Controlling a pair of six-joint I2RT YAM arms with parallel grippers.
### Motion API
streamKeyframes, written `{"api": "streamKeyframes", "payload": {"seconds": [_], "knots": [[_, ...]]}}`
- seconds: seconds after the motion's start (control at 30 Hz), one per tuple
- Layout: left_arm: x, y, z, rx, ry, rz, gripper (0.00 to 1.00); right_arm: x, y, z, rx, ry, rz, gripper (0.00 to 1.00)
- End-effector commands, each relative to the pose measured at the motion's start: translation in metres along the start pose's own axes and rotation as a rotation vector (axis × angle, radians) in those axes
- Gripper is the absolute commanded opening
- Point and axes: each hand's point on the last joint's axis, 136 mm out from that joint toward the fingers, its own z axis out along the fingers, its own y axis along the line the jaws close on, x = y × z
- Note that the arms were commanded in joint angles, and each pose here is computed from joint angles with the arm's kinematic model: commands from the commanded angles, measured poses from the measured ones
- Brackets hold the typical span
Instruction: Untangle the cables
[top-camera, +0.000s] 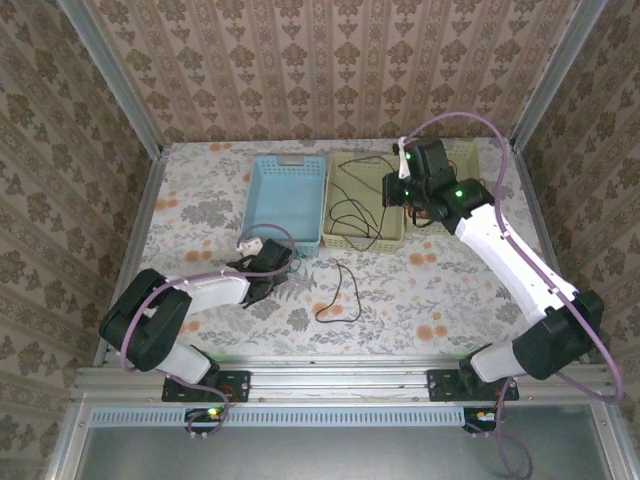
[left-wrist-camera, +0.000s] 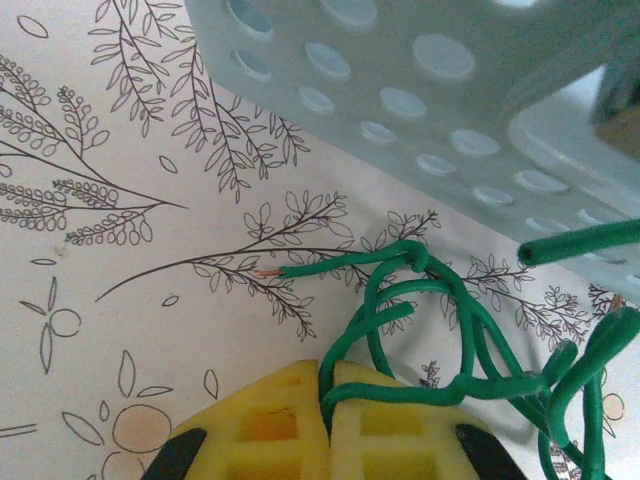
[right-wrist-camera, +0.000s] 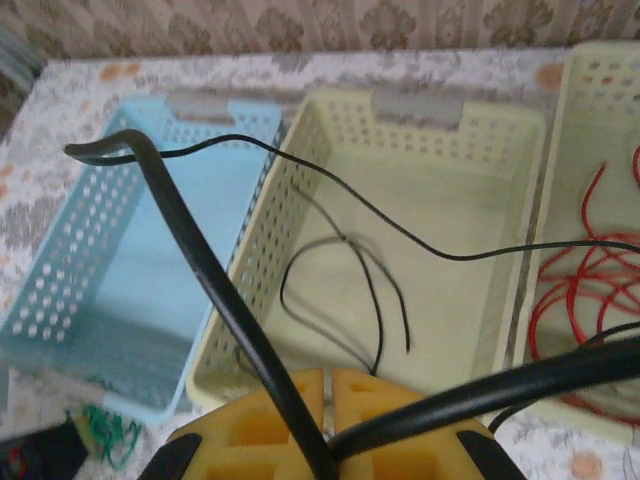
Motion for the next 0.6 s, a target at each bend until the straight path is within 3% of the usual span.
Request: {"api": "streamKeyframes", "payload": {"seconds": [0.0,0.1,0.23,0.57], "knots": [[0.025,0.016,0.002,-0.036,0.100,0.033,0.00,-0.040,0.011,0.010,-0.150,-0.078,0.084,0.00],[0.024,0.017,0.001,-0.041,0.098,0.035,0.00,-0.053,0.027,0.020,-0.272,-0.082,0.106,0.00],[0.023,0.017,0.001,-0.041,0.095,0.031,0.00,-0.052,0.035,0.046,-0.327,-0.039,0.150,0.00],[0.024,0.019,0.001,-0.046,0.100,0.023,0.00,0.008,0.020,0.128,-0.418,0.160,0.401,0.00]]}}
